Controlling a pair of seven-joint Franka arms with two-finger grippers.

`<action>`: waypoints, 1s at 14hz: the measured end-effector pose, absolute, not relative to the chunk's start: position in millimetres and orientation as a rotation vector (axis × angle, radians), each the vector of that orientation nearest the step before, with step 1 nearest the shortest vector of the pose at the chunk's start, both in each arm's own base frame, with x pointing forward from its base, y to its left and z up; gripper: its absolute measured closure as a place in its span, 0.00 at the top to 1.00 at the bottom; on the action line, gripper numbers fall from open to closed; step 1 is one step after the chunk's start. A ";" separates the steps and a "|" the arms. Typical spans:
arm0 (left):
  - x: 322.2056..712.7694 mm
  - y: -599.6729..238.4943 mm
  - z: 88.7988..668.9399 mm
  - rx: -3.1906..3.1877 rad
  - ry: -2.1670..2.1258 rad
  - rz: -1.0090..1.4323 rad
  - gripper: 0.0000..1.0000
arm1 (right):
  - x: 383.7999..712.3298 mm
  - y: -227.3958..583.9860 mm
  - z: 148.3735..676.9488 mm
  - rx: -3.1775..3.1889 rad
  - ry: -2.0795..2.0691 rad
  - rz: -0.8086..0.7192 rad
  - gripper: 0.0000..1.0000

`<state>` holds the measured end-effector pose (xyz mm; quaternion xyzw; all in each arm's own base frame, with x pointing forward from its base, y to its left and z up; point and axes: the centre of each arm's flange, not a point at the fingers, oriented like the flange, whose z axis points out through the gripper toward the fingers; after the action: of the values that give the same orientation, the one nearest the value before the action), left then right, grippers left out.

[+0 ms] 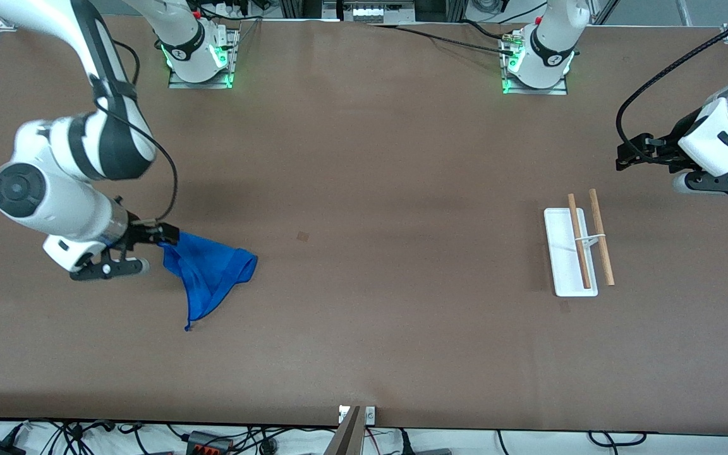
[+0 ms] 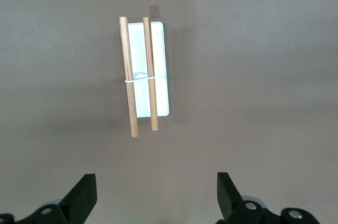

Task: Pass towel and hang on rack
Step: 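Grasp the blue towel's corner with the right gripper and lift it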

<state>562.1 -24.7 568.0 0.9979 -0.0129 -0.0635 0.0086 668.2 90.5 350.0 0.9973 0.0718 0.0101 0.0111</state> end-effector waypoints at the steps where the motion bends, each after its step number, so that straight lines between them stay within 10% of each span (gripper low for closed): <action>1: 562.2 -24.6 567.7 3.118 -0.040 -0.200 1.00 | 675.5 90.7 335.8 3.112 0.223 0.078 1.00; 14: 562.0 -24.6 567.7 3.115 -0.080 -0.206 1.00 | 730.7 106.4 178.6 3.169 0.162 0.307 1.00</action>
<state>562.0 -24.6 567.7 0.9974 -0.0255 -0.0660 0.0094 730.7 106.4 178.6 0.9938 0.0507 0.0964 -0.0234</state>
